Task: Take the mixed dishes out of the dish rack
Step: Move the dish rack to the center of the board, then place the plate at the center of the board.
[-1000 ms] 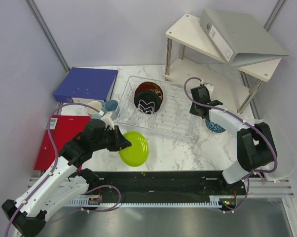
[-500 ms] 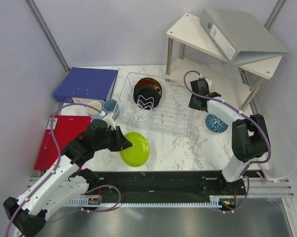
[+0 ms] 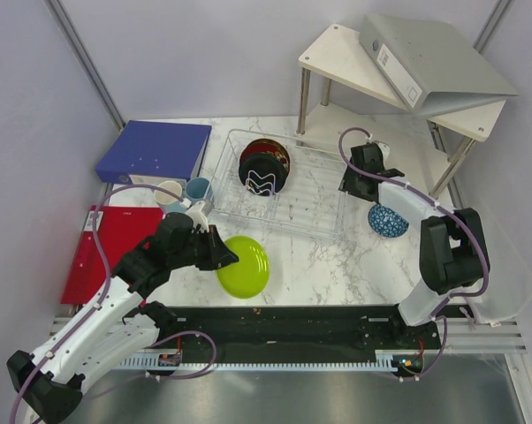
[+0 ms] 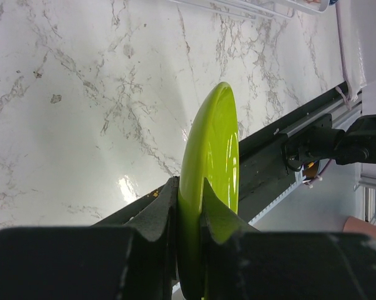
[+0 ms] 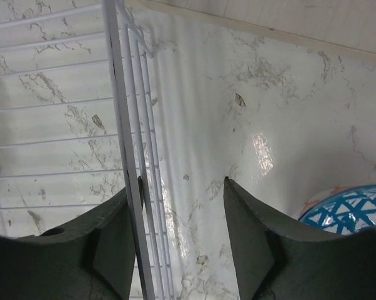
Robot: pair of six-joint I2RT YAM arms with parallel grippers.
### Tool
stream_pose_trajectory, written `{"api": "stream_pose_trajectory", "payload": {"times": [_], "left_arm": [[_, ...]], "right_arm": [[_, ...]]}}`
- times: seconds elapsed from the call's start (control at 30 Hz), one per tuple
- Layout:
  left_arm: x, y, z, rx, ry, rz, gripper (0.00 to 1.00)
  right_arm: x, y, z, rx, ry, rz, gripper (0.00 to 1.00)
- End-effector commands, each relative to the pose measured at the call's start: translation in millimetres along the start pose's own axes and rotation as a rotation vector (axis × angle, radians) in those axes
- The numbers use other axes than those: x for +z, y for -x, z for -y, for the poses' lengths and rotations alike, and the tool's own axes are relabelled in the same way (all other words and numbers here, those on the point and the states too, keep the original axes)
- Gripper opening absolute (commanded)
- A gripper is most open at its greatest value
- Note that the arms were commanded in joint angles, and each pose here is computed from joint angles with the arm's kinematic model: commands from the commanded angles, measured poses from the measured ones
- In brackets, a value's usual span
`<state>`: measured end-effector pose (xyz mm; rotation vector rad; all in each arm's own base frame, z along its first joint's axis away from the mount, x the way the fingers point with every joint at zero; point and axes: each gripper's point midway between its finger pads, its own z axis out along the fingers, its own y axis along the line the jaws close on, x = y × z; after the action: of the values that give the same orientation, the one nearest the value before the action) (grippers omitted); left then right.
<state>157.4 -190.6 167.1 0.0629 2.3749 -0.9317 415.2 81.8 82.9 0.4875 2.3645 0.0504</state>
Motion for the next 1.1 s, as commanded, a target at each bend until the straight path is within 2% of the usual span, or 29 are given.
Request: {"api": "stream_pose_trajectory", "payload": {"times": [0.0,0.23,0.33,0.53,0.57,0.63,0.7,1.07], "left_arm": [[1,6,13,-0.005,-0.062,0.021,0.02],[10,3,10,-0.011,-0.063,0.008,0.02],[24,-1,10,-0.040,-0.072,-0.035,0.02],[58,2,28,-0.108,-0.170,-0.077,0.02],[62,10,36,-0.100,-0.212,-0.048,0.02],[78,-1,32,-0.127,-0.208,-0.079,0.02],[88,-2,35,-0.121,-0.225,-0.071,0.02],[139,-32,-7,-0.149,-0.048,-0.142,0.02]], "right_arm": [[-29,14,4,0.015,0.025,0.053,0.62],[-76,24,-4,0.012,0.126,0.081,0.65],[-105,36,-9,0.025,0.190,0.134,0.65],[-169,49,-37,0.068,0.433,0.207,0.66],[-173,48,-39,0.070,0.458,0.215,0.66],[-185,42,-46,0.066,0.529,0.223,0.66],[-187,38,-46,0.065,0.546,0.228,0.66],[-188,18,-44,0.052,0.580,0.225,0.66]]}}
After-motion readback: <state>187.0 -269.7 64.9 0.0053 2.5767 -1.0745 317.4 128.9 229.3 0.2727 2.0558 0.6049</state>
